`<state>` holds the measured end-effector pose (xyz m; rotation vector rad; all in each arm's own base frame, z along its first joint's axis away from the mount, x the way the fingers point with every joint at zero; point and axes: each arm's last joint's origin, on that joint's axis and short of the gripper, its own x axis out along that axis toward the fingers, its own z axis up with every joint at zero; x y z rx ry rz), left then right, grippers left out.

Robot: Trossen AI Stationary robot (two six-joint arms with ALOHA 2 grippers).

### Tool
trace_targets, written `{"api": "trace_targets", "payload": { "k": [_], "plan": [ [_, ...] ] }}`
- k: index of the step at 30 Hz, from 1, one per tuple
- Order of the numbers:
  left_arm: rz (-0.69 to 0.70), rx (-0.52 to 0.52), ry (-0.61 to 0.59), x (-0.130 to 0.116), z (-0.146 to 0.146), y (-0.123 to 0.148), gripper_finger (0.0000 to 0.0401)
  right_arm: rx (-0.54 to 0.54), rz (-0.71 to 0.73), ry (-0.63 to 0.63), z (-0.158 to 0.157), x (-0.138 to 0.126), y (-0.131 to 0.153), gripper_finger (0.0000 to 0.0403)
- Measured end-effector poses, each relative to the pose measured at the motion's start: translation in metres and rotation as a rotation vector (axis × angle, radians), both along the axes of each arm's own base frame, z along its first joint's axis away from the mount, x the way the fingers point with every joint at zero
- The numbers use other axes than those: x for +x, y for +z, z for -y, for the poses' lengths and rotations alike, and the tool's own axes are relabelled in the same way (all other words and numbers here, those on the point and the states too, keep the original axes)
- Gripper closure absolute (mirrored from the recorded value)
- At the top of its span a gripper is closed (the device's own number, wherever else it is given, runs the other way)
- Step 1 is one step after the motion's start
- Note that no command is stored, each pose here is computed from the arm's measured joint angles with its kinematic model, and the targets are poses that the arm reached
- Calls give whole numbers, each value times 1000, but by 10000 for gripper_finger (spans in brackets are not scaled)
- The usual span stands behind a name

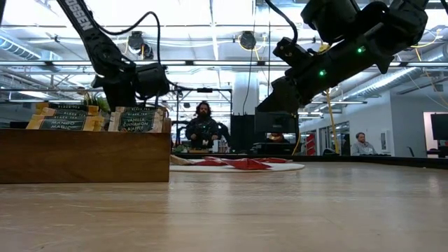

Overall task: Pick & Place Tea
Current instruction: Put the brown tea bag into the right section of the wooden organizer

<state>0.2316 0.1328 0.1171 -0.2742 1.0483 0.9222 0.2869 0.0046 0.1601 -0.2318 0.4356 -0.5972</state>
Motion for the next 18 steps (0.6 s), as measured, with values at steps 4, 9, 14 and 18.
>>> {"api": "trace_targets", "payload": {
  "k": [4, 9, 14, 18],
  "plan": [
    [-35, -11, 5, -1, 0, -4, 400, 0, 0, 0, 0, 0, 0, 300],
    [-56, -66, -8, -5, 3, -4, 400, 0, -1, 0, 0, 0, 0, 300],
    [-68, -180, -25, -9, 9, -6, 400, 0, -1, 0, 0, 0, 0, 300],
    [-82, -229, -45, -9, 15, -6, 400, 0, -1, 0, 0, 0, 0, 300]
  ]
}}
